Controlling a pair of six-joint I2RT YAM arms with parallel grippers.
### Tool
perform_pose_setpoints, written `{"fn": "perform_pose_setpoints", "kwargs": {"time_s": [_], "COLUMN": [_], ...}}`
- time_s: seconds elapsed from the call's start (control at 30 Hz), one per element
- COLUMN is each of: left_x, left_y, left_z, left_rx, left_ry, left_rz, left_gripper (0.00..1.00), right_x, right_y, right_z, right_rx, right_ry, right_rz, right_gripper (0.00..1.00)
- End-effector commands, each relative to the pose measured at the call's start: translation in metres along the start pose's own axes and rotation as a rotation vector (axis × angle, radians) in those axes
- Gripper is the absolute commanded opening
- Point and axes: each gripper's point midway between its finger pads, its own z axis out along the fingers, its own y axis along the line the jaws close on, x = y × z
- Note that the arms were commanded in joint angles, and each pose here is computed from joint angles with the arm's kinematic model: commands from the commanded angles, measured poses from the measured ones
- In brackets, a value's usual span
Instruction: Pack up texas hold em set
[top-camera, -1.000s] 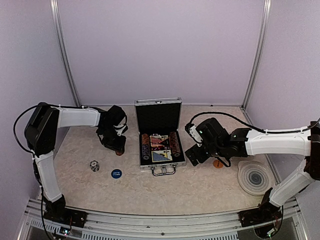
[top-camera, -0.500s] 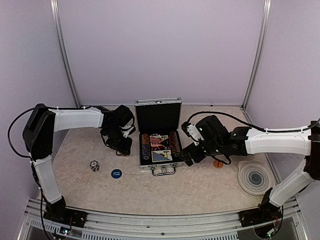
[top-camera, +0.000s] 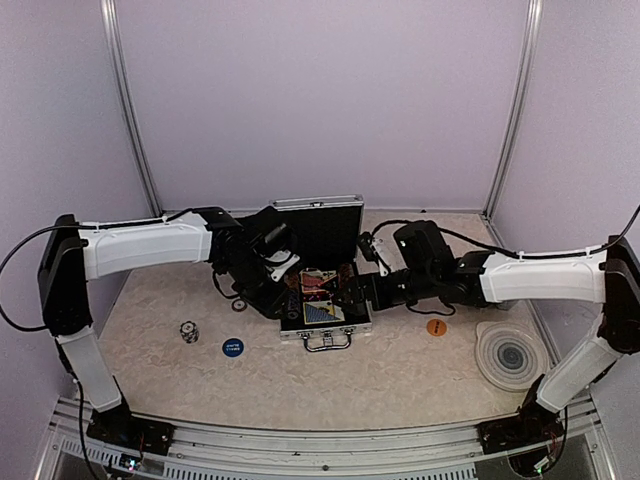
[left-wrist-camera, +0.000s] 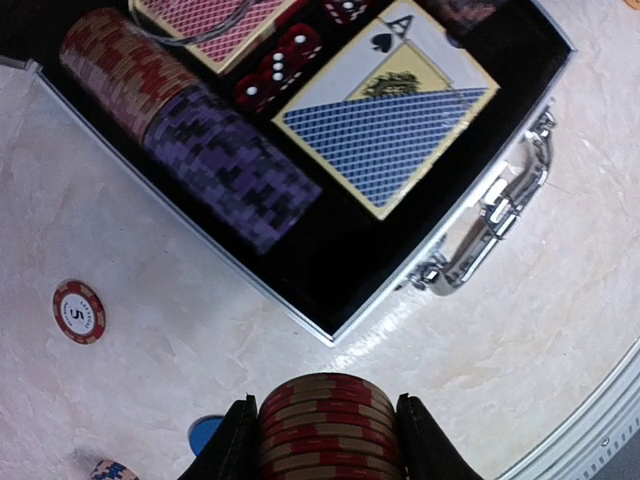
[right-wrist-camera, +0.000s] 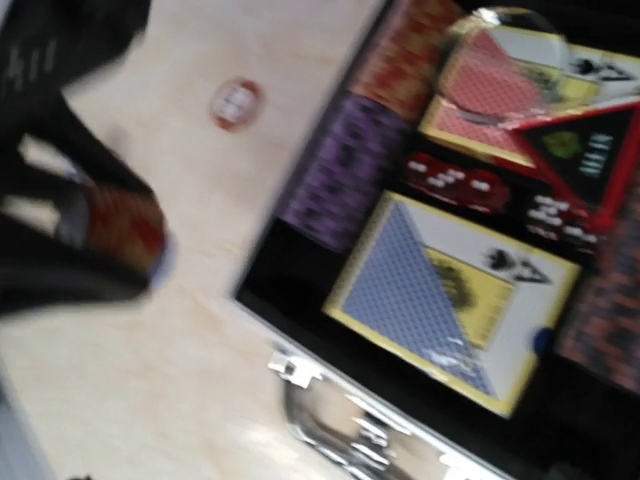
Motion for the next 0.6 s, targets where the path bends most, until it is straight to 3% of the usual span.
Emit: {"fn": "perform_pose_setpoints", "kwargs": {"time_s": [0.0,0.57], "left_x": [-0.007,-0.007], "left_y": [-0.027,-0.079], "left_z": [-0.032,-0.045], "left_rx": [0.052,0.109], "left_ry": [-0.047,-0.065], "left_rz": [0.063,0.16], "left_gripper": [0.0,0.0], "right_x": [-0.012,-0.001], "right_y": [0.018,0.052], "right_z": [-0.004,0.014], "right_rx": [-0.223,-0.58], "right_ry": [-0.037,0.076], "right_rz": [0.152,0.376], "right_gripper": [0.98,0.95]}}
